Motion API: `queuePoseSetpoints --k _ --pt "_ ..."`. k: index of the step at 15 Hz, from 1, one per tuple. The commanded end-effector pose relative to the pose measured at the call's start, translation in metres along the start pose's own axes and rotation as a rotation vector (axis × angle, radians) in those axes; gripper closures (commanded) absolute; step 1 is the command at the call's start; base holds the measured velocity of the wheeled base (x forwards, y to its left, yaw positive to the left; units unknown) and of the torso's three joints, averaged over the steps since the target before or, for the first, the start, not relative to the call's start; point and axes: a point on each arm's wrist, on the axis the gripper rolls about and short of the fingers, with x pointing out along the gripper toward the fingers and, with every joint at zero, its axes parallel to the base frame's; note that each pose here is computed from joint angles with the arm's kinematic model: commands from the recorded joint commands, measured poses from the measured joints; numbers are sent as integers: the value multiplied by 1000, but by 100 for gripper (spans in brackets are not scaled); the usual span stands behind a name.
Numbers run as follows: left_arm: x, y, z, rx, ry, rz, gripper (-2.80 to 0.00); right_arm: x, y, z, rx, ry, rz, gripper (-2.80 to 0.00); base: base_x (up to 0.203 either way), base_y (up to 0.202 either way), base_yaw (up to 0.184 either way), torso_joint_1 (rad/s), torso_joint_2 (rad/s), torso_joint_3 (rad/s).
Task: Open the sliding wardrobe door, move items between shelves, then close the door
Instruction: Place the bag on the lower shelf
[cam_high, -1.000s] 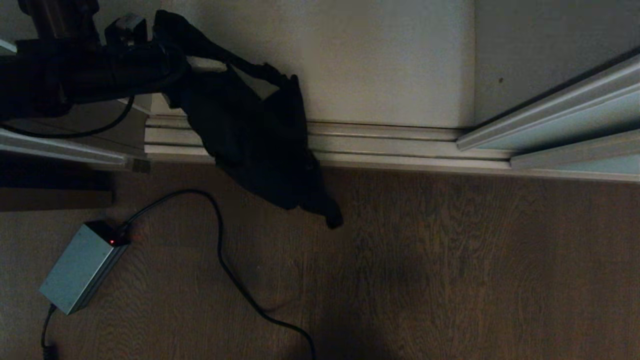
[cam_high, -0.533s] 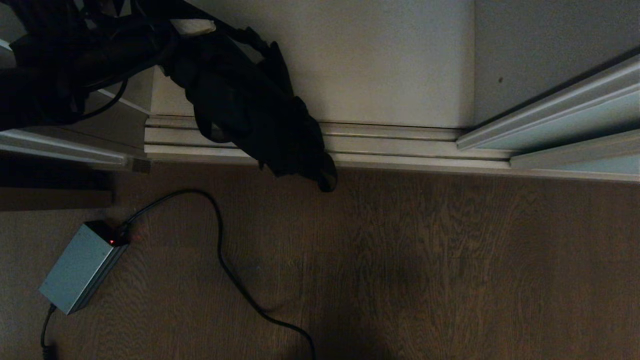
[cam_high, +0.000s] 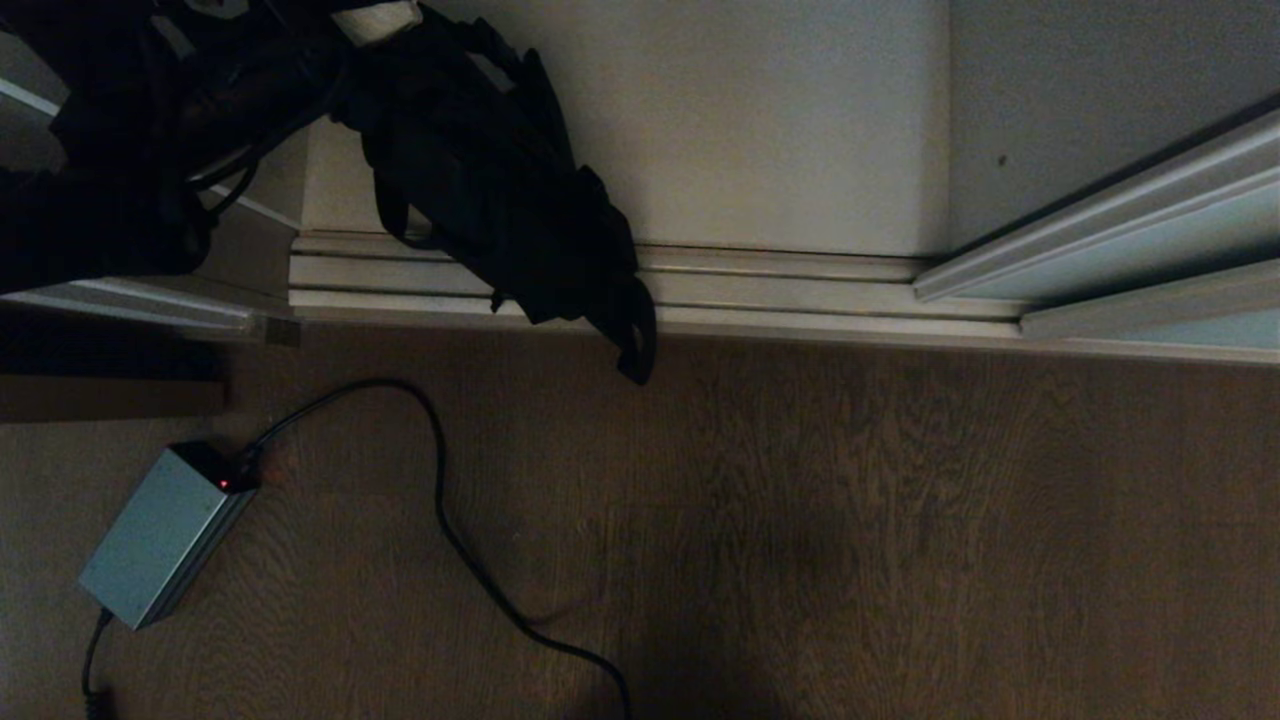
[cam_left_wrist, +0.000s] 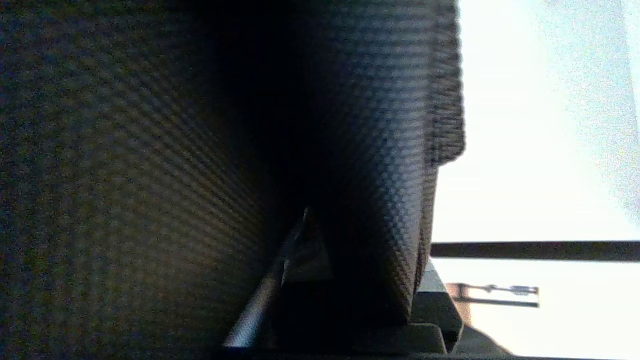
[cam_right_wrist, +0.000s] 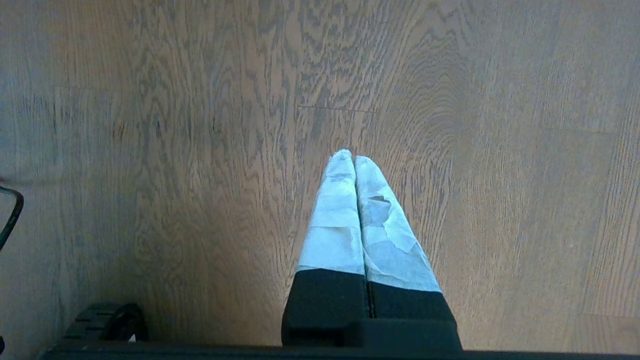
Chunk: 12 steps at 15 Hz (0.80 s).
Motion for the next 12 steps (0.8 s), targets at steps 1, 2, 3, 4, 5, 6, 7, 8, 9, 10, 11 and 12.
queuePoseSetpoints --k 1,2,3,4,5,6,7,8,9,10,11,12 --pt "-2 24 -15 29 -29 -7 0 0 0 0 0 -3 0 0 0 0 0 0 0 0" --pt "-4 22 -11 69 -55 -28 0 0 0 0 0 -3 1 0 0 0 0 0 0 0" --pt "-6 20 -9 95 -72 -42 0 0 0 0 0 -3 0 0 0 0 0 0 0 0" --pt "-6 18 -6 110 -86 -48 0 0 0 0 0 -3 1 0 0 0 0 0 0 0" --pt "-8 18 -4 120 -94 -49 0 0 0 0 0 -3 1 0 0 0 0 0 0 0" --pt "-11 18 -1 145 -108 -54 0 0 0 0 0 -3 0 0 0 0 0 0 0 0" --pt "-13 17 1 161 -117 -57 0 0 0 0 0 -3 1 0 0 0 0 0 0 0" --pt "-16 18 4 173 -120 -52 0 0 0 0 0 -3 0 0 0 0 0 0 0 0" --pt "-19 19 7 189 -121 -49 0 0 0 0 0 -3 0 0 0 0 0 0 0 0" --pt "-20 18 8 207 -127 -56 0 0 0 0 0 -3 1 0 0 0 0 0 0 0" --pt "-20 20 6 207 -130 -54 0 0 0 0 0 -3 1 0 0 0 0 0 0 0" --pt "-20 25 3 192 -125 -45 0 0 0 0 0 -3 0 0 0 0 0 0 0 0"
